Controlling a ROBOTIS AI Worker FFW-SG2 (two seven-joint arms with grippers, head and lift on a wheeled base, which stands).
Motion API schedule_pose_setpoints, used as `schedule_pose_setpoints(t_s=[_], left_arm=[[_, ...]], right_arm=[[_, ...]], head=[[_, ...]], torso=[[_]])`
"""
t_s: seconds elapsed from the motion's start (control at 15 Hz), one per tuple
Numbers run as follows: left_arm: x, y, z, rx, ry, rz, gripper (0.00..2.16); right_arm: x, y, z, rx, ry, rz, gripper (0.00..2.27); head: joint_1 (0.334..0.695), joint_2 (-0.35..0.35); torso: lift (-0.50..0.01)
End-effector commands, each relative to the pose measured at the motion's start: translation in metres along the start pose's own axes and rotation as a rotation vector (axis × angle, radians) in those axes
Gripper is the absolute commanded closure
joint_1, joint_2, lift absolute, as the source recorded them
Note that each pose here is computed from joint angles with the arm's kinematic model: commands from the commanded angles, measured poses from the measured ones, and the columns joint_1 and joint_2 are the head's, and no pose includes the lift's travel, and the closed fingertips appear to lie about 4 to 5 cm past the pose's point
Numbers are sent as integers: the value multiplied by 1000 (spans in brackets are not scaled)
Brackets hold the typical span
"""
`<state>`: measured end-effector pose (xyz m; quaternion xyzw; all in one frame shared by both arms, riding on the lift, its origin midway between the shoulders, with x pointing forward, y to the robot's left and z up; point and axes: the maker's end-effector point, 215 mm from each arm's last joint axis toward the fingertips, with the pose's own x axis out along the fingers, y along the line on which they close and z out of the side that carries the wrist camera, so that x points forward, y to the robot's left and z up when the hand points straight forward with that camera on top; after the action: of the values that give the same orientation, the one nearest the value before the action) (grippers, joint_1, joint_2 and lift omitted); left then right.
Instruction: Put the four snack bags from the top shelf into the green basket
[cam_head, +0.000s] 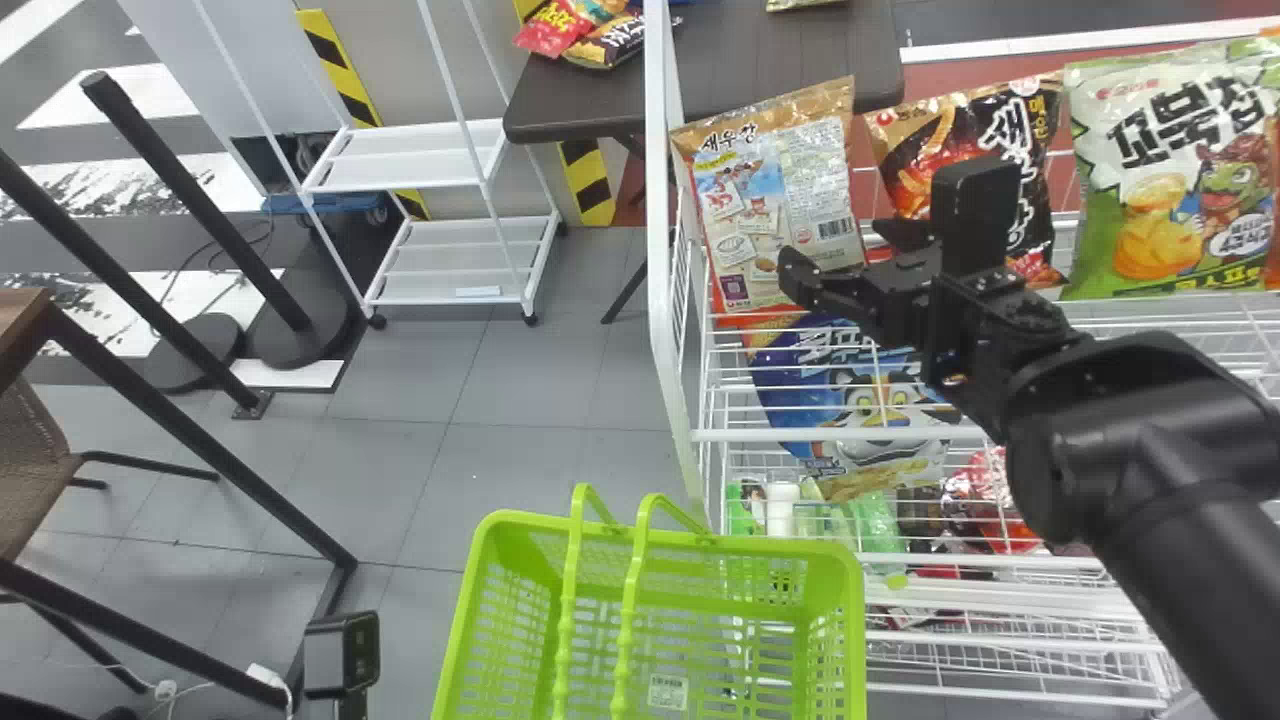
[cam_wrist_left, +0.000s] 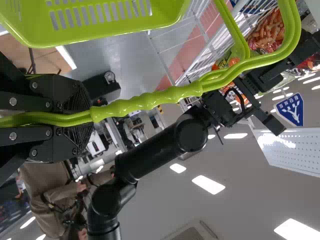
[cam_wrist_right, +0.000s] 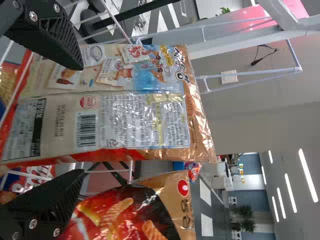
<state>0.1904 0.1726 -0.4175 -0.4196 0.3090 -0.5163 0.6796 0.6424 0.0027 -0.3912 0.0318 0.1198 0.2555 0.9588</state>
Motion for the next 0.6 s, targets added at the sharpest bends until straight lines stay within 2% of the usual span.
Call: schedule_pose_setpoints(t_s=[0.0, 0.2, 0.27, 0.33, 0.4, 0.47, 0.53], left_arm=[[0, -2, 1, 1, -1, -11, 2145], [-2, 1, 0, -6, -4, -7, 2145], [-3, 2, 1, -5, -6, -6, 2145], [-2, 2, 1, -6, -8, -7, 2145], [-2, 3, 2, -4, -9, -8, 2145], [-2, 3, 3, -6, -10, -7, 2145], [-2, 4, 3, -6, -11, -8, 2145]], right_arm=[[14, -6, 0, -16, 32, 16, 110], [20, -6, -8, -4, 66, 72, 475], [21, -1, -6, -5, 69, 108, 859], [21, 1, -4, -1, 66, 120, 1521], [20, 0, -5, 5, 65, 119, 1986], [20, -1, -4, 7, 64, 117, 2169], [20, -1, -4, 5, 63, 116, 2256]], head=[[695, 235], [695, 237], [695, 238], [695, 239], [695, 244], [695, 246], [695, 246]], torso=[[0], [0], [0], [0], [0], [0], [0]])
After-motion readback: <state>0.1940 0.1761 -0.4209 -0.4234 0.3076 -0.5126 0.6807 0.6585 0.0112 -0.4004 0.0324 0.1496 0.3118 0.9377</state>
